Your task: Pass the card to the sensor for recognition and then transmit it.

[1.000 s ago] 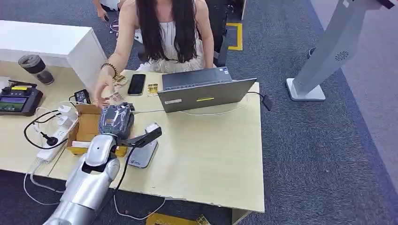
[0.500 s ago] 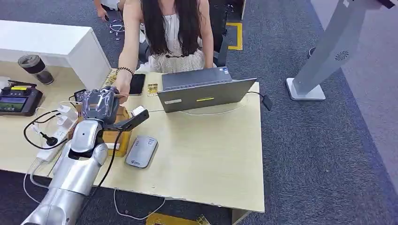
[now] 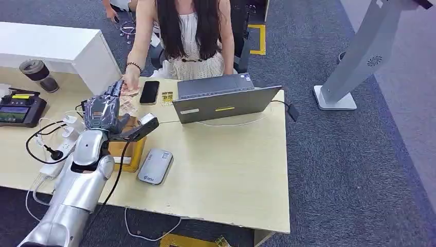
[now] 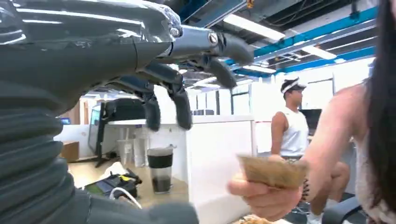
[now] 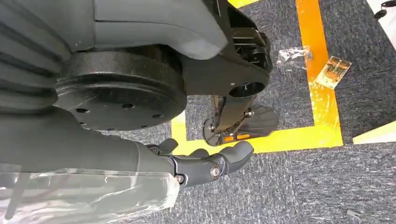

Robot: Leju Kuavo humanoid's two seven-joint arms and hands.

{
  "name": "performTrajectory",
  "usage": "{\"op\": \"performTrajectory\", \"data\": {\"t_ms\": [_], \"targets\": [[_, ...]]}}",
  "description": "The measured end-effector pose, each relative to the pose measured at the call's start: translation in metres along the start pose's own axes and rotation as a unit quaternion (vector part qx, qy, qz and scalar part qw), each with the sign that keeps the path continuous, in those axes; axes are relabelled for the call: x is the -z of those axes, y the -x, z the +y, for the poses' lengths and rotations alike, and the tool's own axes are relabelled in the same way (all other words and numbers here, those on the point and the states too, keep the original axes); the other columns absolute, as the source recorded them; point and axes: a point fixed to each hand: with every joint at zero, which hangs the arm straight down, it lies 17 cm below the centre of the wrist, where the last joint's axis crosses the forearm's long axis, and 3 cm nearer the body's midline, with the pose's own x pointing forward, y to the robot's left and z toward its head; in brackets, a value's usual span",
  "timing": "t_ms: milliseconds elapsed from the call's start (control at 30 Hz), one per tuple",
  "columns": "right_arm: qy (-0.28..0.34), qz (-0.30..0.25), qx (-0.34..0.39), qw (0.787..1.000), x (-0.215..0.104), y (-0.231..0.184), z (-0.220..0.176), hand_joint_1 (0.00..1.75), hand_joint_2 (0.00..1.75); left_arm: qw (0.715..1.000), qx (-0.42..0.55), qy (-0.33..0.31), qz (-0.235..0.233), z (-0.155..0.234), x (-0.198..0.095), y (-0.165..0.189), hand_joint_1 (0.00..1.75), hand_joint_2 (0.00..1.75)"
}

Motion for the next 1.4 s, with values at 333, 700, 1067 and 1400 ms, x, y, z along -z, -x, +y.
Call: {"op": "performTrajectory", "data": {"t_ms": [333, 700, 1067, 1400], "targets": [[0.002, -0.004, 0.006, 1.000, -0.001, 0.000, -0.001, 0.00, 0.00, 0.999, -0.036, -0.017, -0.027, 0.005, -0.024, -0.018, 0.00, 1.75], [0.020, -0.016, 0.046, 0.999, -0.003, 0.001, -0.010, 0.00, 0.00, 0.993, -0.086, 0.021, -0.079, -0.005, -0.117, -0.048, 0.00, 1.75], [0.027, -0.015, 0.058, 0.998, -0.004, 0.003, -0.014, 0.00, 0.00, 0.988, -0.065, 0.114, -0.084, -0.046, -0.176, -0.030, 0.00, 1.75], [0.028, -0.014, 0.056, 0.998, -0.004, 0.003, -0.014, 0.00, 0.00, 0.988, -0.048, 0.127, -0.069, -0.053, -0.180, -0.015, 0.00, 1.75]]}}
